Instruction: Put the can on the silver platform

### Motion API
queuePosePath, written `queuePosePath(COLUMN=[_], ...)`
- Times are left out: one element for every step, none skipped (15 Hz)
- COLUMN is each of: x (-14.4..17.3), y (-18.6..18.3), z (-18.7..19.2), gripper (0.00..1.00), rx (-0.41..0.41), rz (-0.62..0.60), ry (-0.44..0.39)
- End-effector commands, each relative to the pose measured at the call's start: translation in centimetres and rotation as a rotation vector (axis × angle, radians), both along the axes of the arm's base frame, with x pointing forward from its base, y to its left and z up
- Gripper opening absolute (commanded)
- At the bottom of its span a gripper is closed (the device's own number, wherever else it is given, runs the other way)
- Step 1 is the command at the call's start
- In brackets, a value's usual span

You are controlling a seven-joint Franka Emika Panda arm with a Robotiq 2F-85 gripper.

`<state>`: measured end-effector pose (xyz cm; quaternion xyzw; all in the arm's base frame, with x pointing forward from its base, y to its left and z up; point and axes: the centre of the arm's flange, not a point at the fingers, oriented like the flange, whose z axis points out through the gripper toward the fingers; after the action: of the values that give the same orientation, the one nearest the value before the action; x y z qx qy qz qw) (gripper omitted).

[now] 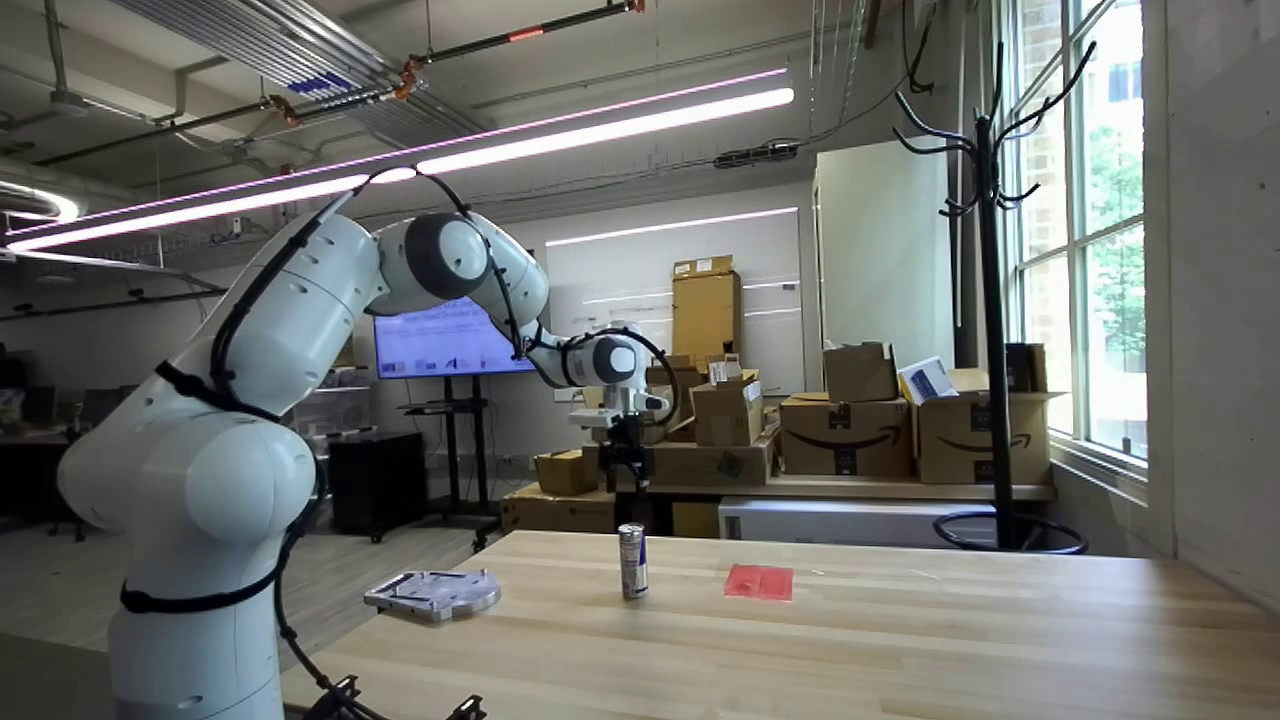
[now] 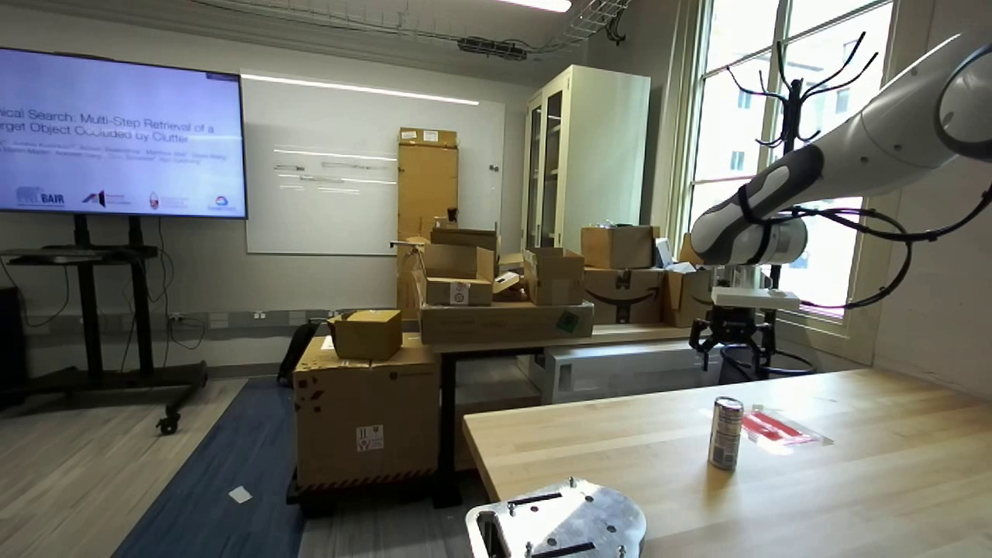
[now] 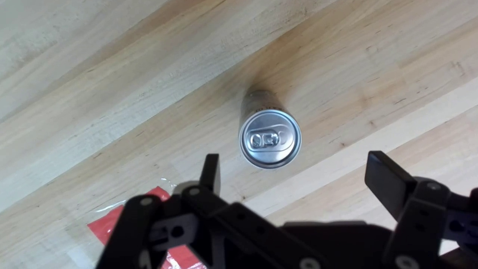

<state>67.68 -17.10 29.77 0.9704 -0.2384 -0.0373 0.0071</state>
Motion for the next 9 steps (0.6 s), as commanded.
queuePosePath(x=[1.1,1.0,0.9,0.8,0.6,0.5,0.4,0.3,0.3], y=[-0.9,-1.0,-1.1,-1.2,-1.3,-1.4,-1.5,-1.6,-1.7], z=[-1.8,-2.4,-3.0,-3.5,-4.1,-4.5,-4.9,-5.3,-5.8], gripper=[1.0,1.0,1.0,1.0,1.0,1.0,1.0,1.0,1.0], rx=[0.004,0.007,0.01,0.015,0.021,0.024,0.026,0.024,0.025], rz=[0.029,0.027,0.029,0.029,0.028,0.028,0.029,0.03,0.03], ry=[-0.002,0.003,0.008,0.013,0.018,0.02,0.025,0.029,0.033])
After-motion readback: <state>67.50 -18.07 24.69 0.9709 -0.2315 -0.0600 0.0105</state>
